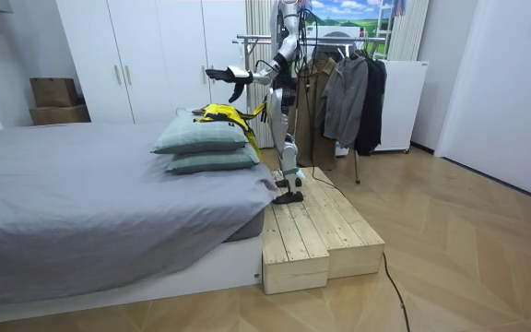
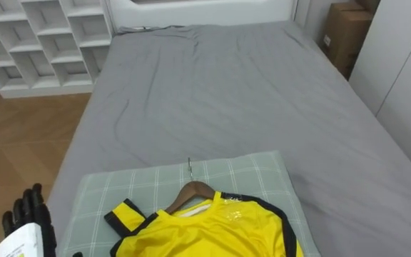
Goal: Hang clothes
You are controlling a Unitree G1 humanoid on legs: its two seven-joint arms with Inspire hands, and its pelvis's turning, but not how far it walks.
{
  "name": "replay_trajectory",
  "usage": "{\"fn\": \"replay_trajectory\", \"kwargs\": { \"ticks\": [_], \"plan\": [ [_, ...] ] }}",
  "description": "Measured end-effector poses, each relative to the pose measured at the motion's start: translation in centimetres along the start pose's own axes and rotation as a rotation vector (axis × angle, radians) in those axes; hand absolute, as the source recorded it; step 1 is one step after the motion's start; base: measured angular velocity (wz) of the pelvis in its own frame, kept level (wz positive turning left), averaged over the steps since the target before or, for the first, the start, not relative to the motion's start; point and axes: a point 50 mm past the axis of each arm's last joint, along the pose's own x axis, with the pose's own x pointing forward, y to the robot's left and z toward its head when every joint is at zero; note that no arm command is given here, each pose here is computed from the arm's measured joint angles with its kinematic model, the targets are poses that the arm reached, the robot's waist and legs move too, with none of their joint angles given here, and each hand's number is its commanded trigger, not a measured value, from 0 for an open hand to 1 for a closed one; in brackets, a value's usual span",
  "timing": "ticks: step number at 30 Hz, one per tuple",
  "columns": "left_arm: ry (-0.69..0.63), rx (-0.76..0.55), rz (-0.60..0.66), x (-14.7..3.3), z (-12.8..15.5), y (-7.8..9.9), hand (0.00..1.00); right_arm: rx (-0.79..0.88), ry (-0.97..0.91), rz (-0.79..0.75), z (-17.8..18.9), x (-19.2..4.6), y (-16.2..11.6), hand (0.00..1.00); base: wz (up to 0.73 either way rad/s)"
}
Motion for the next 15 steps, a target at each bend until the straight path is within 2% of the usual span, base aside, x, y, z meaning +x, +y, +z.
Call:
{"fn": "replay_trajectory", "kwargs": {
  "ticks": [15],
  "plan": [
    [-0.044,0.014,-0.087,-0.10,0.49,-0.56,0.00,0.009,-0.018,0.023,0.42,0.02,0.24,0.00,-0.05]
  ]
}}
